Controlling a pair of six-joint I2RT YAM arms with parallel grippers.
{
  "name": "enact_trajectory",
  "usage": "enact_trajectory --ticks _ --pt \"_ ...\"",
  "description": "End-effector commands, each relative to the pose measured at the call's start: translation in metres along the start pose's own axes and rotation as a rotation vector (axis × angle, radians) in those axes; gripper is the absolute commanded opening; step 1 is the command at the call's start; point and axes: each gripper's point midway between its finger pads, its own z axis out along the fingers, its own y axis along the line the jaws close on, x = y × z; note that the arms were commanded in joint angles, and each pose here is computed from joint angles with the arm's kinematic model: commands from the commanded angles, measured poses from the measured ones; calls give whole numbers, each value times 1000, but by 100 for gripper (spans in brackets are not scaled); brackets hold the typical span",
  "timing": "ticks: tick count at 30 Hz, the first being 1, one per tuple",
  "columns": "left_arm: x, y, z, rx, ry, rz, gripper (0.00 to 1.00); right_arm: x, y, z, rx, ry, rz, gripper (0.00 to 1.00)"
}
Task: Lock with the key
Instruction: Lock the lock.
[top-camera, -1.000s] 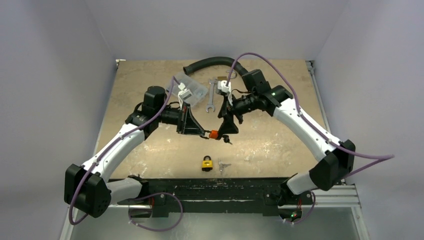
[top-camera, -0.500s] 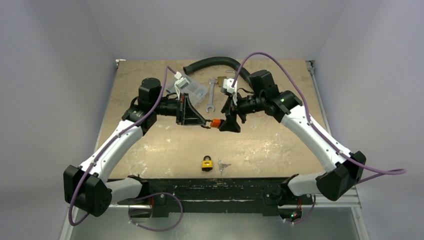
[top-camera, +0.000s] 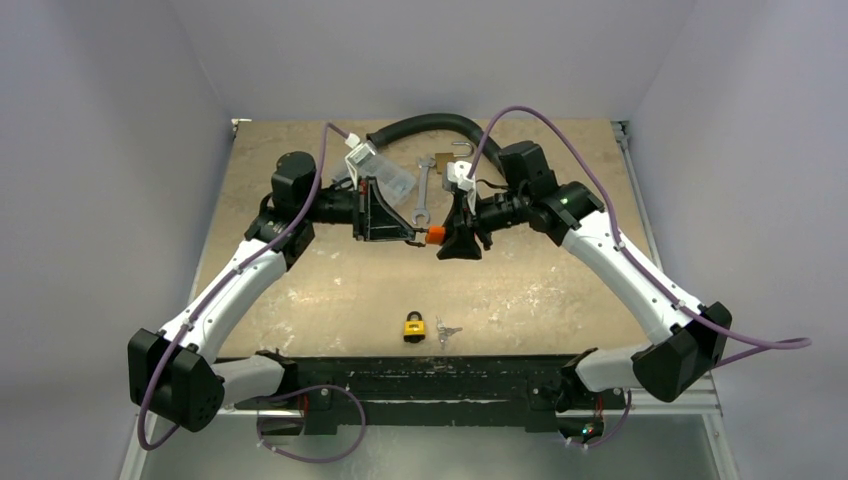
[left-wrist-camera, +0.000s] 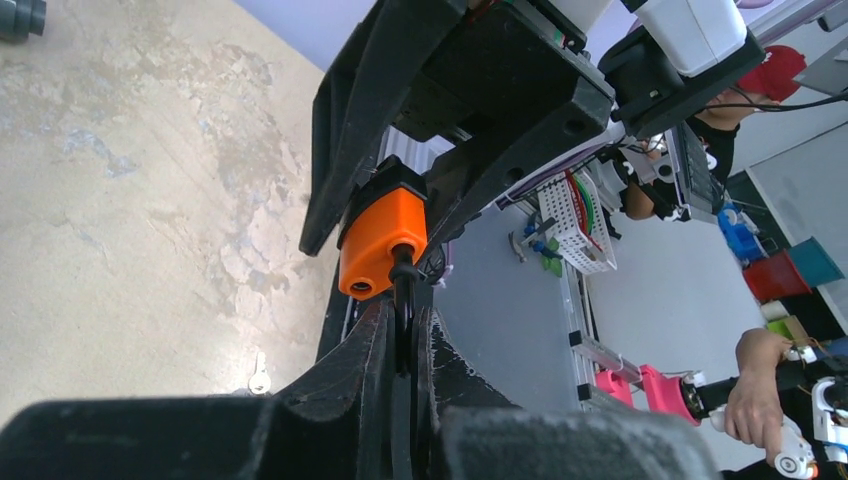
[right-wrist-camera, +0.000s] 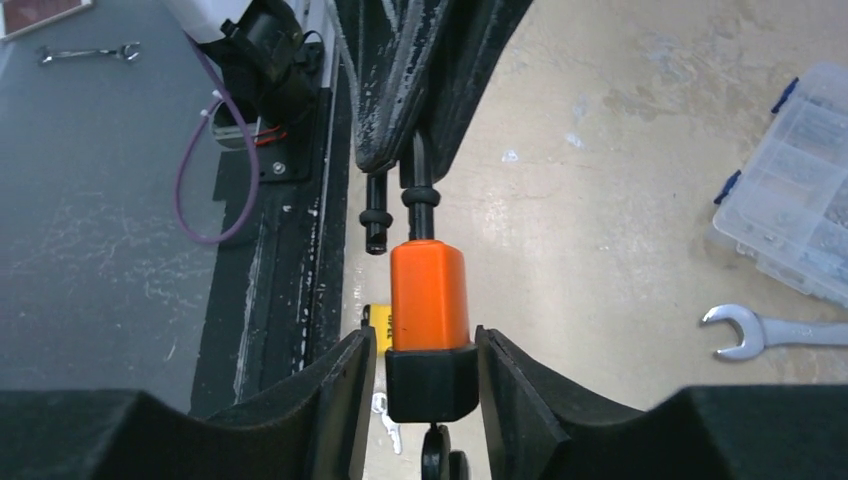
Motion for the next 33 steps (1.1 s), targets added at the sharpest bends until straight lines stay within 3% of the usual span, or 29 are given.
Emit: enact_trajectory --ticks 1,4,9,10,12,16,25,33 --pt "-16 -16 -2 46 -33 71 0 -11 15 -3 -64 -45 -47 46" --pt "-18 -17 -2 50 -41 71 0 -12 19 -3 -94 -53 -47 36" --pt "-19 -15 -2 42 -44 89 0 -14 27 -3 -147 -64 -51 2" --pt "-19 -12 -2 27 -42 116 0 -15 29 -3 -158 -70 -49 0" --pt "-19 -4 -3 -20 -29 161 3 -19 34 -3 -187 -92 -42 0" --pt "-15 4 -9 -96 21 242 33 -16 35 -1 -205 -98 -9 0" --pt "1 4 -22 -150 94 360 47 -10 34 -1 -218 -103 30 0" --pt "11 -7 -21 -83 102 339 58 -10 35 0 -229 -108 39 0"
